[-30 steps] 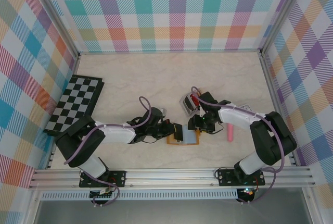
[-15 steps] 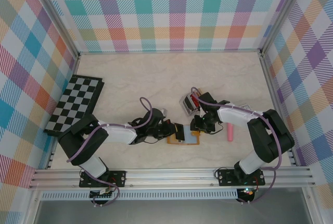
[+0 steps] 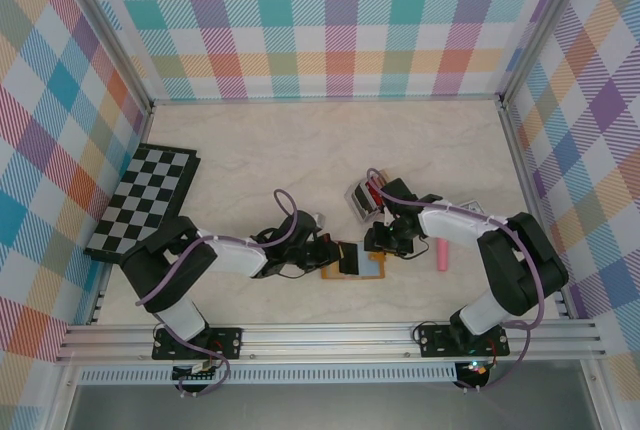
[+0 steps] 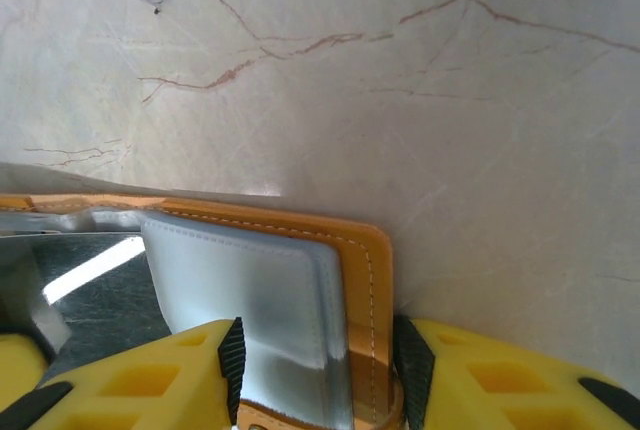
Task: Put the credit cards into the card holder
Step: Insert the credit card into the card slot.
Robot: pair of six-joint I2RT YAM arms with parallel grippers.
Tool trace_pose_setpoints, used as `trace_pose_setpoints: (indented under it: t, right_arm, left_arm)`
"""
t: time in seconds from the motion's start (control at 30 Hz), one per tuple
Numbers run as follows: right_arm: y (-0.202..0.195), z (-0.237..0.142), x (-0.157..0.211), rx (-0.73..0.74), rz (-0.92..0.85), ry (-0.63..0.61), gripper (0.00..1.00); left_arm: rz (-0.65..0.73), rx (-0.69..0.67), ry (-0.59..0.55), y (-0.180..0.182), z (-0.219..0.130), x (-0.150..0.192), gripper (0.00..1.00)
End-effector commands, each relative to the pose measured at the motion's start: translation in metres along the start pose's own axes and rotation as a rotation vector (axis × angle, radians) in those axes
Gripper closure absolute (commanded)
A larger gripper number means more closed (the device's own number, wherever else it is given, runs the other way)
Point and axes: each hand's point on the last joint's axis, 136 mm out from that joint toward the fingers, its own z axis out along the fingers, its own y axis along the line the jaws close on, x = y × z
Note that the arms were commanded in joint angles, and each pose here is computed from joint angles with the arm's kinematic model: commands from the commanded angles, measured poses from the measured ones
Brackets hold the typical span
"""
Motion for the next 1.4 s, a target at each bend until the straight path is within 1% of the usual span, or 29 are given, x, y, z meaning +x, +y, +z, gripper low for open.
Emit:
trace_pose_setpoints:
  t: [0.0, 0.13, 0.37, 0.53, 0.67, 0.73, 0.8, 0.87, 0.9, 0.93, 1.0, 1.17, 1.27, 1.37]
  right_arm:
    - [-0.014, 0.015, 0.017, 0.037, 0.033, 0.06, 0.55]
    - [-0.011, 0.016, 0.018, 0.012, 0.036, 0.067, 0.56]
    - [-0.006, 0.017, 0.019, -0.017, 0.047, 0.073, 0.56]
    - [-0.006, 0.018, 0.02, -0.023, 0.053, 0.074, 0.56]
    - [-0.007, 0.017, 0.021, -0.019, 0.055, 0.071, 0.56]
    - [-0.009, 0.016, 0.02, -0.009, 0.054, 0.065, 0.56]
    - [-0.011, 0.014, 0.018, 0.006, 0.055, 0.053, 0.56]
    - [-0.013, 0.013, 0.017, 0.021, 0.051, 0.043, 0.56]
    - [-0.014, 0.012, 0.016, 0.028, 0.049, 0.04, 0.56]
    - [-0.015, 0.012, 0.016, 0.034, 0.049, 0.043, 0.56]
    - [-0.015, 0.012, 0.016, 0.034, 0.046, 0.046, 0.58]
    - [-0.014, 0.012, 0.017, 0.028, 0.045, 0.048, 0.62]
    - [-0.013, 0.014, 0.019, 0.016, 0.048, 0.056, 0.66]
    - [-0.011, 0.015, 0.02, 0.003, 0.054, 0.062, 0.69]
  left_arm:
    - [-0.01, -0.032, -0.001, 0.006, 0.006, 0.006, 1.0]
    - [-0.017, -0.031, -0.017, 0.004, 0.008, 0.003, 0.99]
    - [0.004, -0.023, 0.019, -0.006, 0.019, 0.008, 0.95]
    - [0.036, -0.049, 0.044, -0.012, 0.028, 0.012, 0.91]
    - [0.063, -0.081, 0.065, -0.015, 0.033, 0.016, 0.83]
    - [0.07, -0.087, 0.064, -0.015, 0.033, 0.016, 0.78]
    - [0.076, -0.109, 0.056, -0.013, 0.031, 0.015, 0.77]
    - [0.091, -0.142, 0.045, -0.01, 0.026, 0.014, 0.73]
    - [0.102, -0.157, 0.044, -0.009, 0.022, 0.014, 0.73]
    - [0.11, -0.167, 0.039, -0.008, 0.02, 0.013, 0.73]
    - [0.122, -0.172, 0.033, -0.01, 0.016, 0.012, 0.78]
    - [0.144, -0.153, 0.078, -0.017, 0.024, 0.015, 0.94]
    - [0.147, -0.136, 0.103, -0.022, 0.033, 0.018, 0.98]
    - [0.148, -0.137, 0.123, -0.024, 0.039, 0.022, 0.98]
